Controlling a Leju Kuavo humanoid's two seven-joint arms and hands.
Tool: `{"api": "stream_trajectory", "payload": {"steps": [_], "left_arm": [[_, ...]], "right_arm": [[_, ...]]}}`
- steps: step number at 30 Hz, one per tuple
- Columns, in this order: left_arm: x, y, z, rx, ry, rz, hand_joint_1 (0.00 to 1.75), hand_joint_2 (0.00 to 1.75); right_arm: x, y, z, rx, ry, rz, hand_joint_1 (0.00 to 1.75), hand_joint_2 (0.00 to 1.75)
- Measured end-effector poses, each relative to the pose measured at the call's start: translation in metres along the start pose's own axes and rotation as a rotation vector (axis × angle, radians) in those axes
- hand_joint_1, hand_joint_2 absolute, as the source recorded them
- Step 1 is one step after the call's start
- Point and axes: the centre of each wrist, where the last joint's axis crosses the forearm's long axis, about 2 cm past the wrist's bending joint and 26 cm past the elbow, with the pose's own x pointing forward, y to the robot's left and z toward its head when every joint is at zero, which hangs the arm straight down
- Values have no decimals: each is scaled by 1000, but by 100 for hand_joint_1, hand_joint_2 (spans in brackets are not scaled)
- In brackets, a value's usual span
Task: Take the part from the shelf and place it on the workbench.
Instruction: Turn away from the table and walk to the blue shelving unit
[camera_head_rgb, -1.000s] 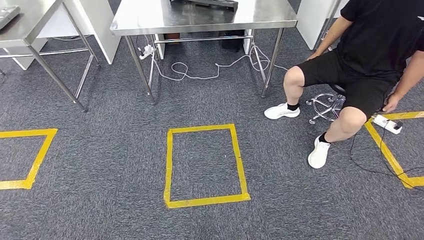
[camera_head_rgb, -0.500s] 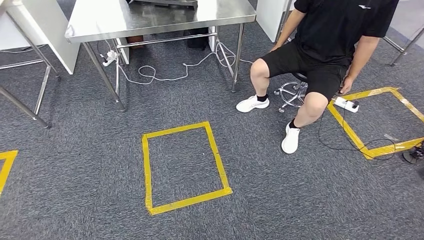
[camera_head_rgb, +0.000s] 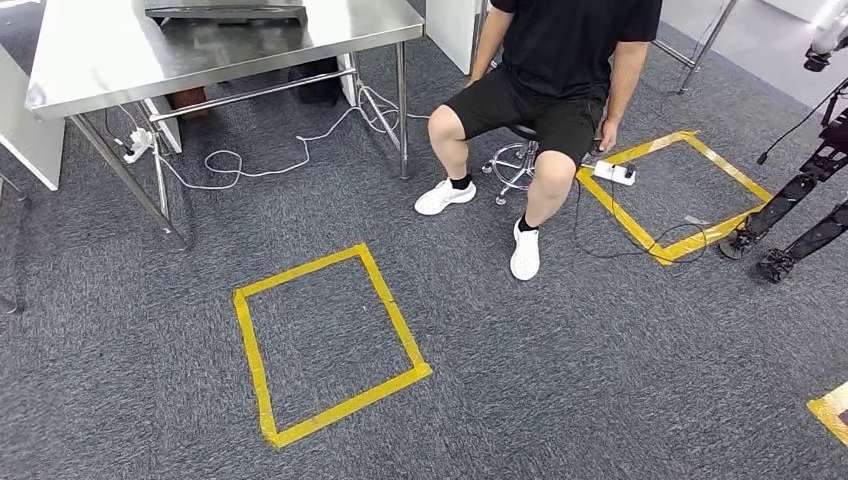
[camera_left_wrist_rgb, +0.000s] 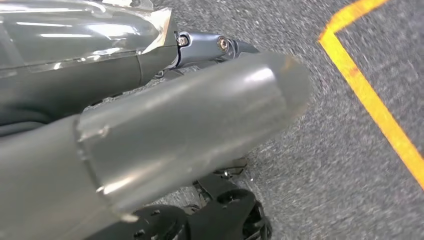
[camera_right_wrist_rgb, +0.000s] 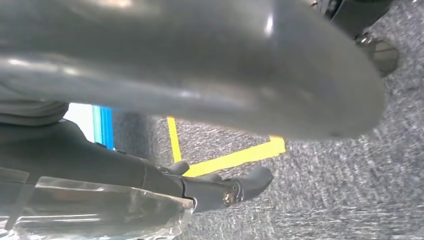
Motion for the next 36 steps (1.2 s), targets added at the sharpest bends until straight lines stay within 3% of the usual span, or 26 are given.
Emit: {"api": "stream_trajectory", "payload": {"steps": [36], "left_arm": [[10, -2, -7, -40, 21, -43, 0, 0]], "right_arm": [[5, 13, 3, 27, 65, -28, 0, 0]]}}
